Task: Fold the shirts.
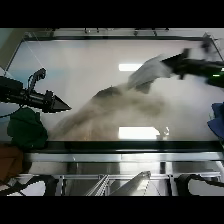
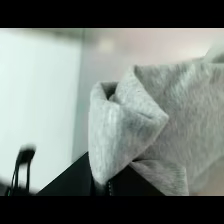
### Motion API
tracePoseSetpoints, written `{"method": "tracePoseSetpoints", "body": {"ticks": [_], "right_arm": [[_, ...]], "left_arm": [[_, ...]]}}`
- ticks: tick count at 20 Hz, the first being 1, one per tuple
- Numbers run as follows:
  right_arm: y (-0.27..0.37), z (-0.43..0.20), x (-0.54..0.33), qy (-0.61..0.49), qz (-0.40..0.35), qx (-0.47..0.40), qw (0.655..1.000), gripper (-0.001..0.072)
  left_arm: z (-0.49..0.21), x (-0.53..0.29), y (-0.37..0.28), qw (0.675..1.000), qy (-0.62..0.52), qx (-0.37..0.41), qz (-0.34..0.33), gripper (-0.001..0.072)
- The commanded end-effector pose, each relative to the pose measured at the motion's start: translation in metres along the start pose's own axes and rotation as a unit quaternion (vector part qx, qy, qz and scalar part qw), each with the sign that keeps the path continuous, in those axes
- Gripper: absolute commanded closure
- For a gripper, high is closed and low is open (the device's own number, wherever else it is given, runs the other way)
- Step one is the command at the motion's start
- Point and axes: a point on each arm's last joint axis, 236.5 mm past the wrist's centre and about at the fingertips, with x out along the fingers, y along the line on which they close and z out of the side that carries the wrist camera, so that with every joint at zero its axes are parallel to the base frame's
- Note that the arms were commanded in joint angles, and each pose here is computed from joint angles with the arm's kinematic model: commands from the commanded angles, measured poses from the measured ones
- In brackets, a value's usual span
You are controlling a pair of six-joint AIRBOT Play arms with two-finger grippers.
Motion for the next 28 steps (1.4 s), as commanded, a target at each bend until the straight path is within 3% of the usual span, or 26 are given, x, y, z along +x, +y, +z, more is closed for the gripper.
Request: {"method": "tracePoseSetpoints", "body": {"ticks": [1,4,6,8,11,16,17,18,19,21,25,26,27,28], "right_arm": [[-0.045,0.062,-0.179,-0.176,-0.160,0.049,0.970,0.0696],[-0.138,-0.001,-0.338,-0.222,-0.393,0.209,0.867,0.0696],[-0.179,-0.089,-0.431,-0.180,-0.547,0.316,0.754,0.0696],[-0.188,-0.153,-0.496,-0.153,-0.632,0.380,0.658,0.0695],[-0.205,-0.171,-0.514,-0.176,-0.627,0.410,0.638,0.0695],[-0.230,-0.172,-0.510,-0.147,-0.620,0.418,0.648,0.0664],[-0.232,-0.173,-0.506,-0.142,-0.614,0.423,0.651,0.0418],[-0.232,-0.172,-0.501,-0.143,-0.606,0.425,0.657,0.0068],[-0.232,-0.168,-0.498,-0.146,-0.598,0.425,0.663,0.0002],[-0.230,-0.156,-0.484,-0.161,-0.571,0.421,0.686,0.0002],[-0.215,-0.095,-0.418,-0.183,-0.458,0.371,0.787,0.0046],[-0.205,-0.075,-0.392,-0.177,-0.426,0.344,0.818,0.0230],[-0.190,-0.052,-0.356,-0.163,-0.387,0.302,0.856,0.0485],[-0.171,-0.033,-0.319,-0.145,-0.348,0.259,0.889,0.0633]], "left_arm": [[-0.001,0.000,0.000,1.000,0.001,0.001,-0.001,0.0681],[0.001,0.000,0.001,1.000,-0.004,0.002,0.003,0.0681],[0.003,0.000,0.002,1.000,-0.006,0.016,0.004,0.0681],[0.001,0.004,-0.001,1.000,0.001,0.022,0.004,0.0681],[-0.004,0.014,-0.007,0.999,0.018,0.034,0.002,0.0681],[-0.009,0.036,-0.020,0.997,0.043,0.057,0.003,0.0681],[-0.010,0.039,-0.022,0.997,0.046,0.060,0.003,0.0681],[-0.010,0.041,-0.023,0.997,0.047,0.063,0.004,0.0682],[-0.010,0.043,-0.023,0.997,0.047,0.065,0.006,0.0681],[-0.009,0.044,-0.023,0.997,0.045,0.066,0.007,0.0682],[-0.009,0.044,-0.024,0.997,0.045,0.066,0.006,0.0682],[-0.009,0.044,-0.024,0.997,0.045,0.066,0.006,0.0682],[-0.008,0.044,-0.024,0.997,0.044,0.066,0.005,0.0682],[-0.008,0.044,-0.025,0.997,0.044,0.067,0.006,0.0682]]}}
